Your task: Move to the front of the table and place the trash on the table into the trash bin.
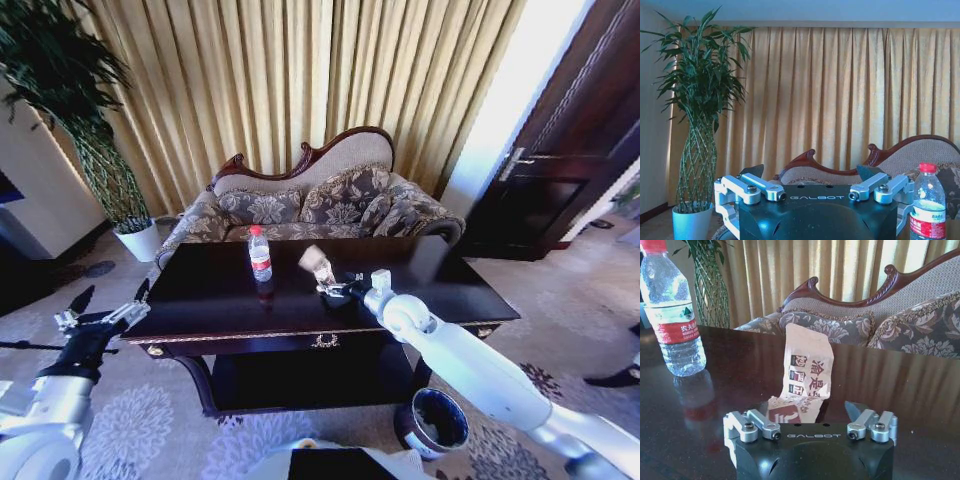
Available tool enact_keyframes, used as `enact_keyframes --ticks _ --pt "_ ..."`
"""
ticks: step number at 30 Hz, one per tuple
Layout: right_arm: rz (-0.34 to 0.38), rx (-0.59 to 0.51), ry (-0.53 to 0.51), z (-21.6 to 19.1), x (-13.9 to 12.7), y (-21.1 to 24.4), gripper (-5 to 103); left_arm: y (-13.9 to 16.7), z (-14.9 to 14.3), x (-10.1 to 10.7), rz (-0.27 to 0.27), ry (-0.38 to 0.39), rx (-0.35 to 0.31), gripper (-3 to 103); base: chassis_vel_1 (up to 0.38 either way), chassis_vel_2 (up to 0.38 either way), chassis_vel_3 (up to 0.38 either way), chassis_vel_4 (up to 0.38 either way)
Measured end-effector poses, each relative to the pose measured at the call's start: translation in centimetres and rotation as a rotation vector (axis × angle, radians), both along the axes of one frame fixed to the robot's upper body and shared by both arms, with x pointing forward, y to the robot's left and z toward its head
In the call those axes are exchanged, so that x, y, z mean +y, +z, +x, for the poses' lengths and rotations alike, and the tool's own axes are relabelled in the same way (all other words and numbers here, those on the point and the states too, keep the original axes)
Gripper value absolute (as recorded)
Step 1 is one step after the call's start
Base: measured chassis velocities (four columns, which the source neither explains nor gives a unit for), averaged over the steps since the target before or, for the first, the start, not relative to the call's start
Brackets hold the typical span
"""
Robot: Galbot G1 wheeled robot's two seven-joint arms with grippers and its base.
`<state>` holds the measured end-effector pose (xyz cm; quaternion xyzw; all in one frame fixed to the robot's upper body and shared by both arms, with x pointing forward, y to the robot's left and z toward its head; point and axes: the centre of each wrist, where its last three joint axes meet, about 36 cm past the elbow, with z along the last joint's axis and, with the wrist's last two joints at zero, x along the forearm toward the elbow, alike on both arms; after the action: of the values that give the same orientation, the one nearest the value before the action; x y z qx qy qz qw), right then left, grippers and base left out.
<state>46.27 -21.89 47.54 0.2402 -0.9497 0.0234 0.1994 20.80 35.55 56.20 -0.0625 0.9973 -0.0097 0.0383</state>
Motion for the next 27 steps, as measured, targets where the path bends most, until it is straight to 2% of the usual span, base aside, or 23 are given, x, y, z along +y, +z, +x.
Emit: enact_keyframes --ticks 4,6,8,9,13,15,16,18,19,22,24,25,27 --pt "0.002 -0.008 -0.004 0.0 -0.1 0.0 67 0.0 0.0 0.0 0.000 0.003 -0.001 100 0.000 0.000 0.000 0.000" --pt "0.002 -0.008 -0.004 0.0 -0.1 0.0 67 0.0 0.0 0.0 0.000 0.003 -0.001 100 0.000 0.000 0.000 0.000" --pt "-0.002 -0.013 -0.004 -0.2 -0.2 -0.1 56 0.0 0.0 0.0 -0.002 0.005 -0.001 100 0.000 0.000 0.000 0.000" --pt "-0.002 -0.013 -0.004 -0.2 -0.2 -0.1 56 0.0 0.0 0.0 -0.002 0.005 -0.001 100 0.000 0.000 0.000 0.000" --pt "0.000 -0.024 -0.008 -0.4 -0.3 0.2 35 0.0 0.0 0.0 -0.003 0.005 0.000 100 0.000 0.000 0.000 0.000" --pt "0.001 -0.026 -0.008 -0.4 -0.4 0.3 35 0.0 0.0 0.0 -0.003 0.006 0.000 100 0.000 0.000 0.000 0.000" --pt "0.003 -0.031 -0.010 -0.4 -0.4 0.5 27 0.0 0.0 0.0 -0.003 0.006 0.000 100 0.000 0.000 0.000 0.000" --pt "0.007 -0.044 -0.012 -0.5 -0.7 1.1 37 -0.1 0.0 0.0 -0.004 0.005 0.000 100 0.000 0.000 0.000 0.000" --pt "0.007 -0.044 -0.012 -0.5 -0.7 1.1 37 -0.1 0.0 0.0 -0.004 0.005 0.000 100 0.000 0.000 0.000 0.000" --pt "0.012 -0.050 -0.012 -1.5 -1.1 1.6 53 0.0 0.0 -0.1 -0.004 0.003 -0.004 100 0.000 0.000 0.000 0.000" --pt "0.013 -0.046 -0.011 -2.0 -1.2 1.6 53 0.0 0.1 -0.1 -0.005 0.002 -0.005 100 0.000 0.000 0.000 0.000" --pt "0.013 -0.039 -0.008 -2.6 -1.3 1.6 64 0.0 0.1 -0.1 -0.005 0.000 -0.005 100 0.000 0.000 0.000 0.000" --pt "0.014 -0.036 -0.007 -2.9 -1.3 1.6 64 -0.1 0.1 -0.1 -0.006 -0.001 -0.005 100 0.000 0.000 0.000 0.000"
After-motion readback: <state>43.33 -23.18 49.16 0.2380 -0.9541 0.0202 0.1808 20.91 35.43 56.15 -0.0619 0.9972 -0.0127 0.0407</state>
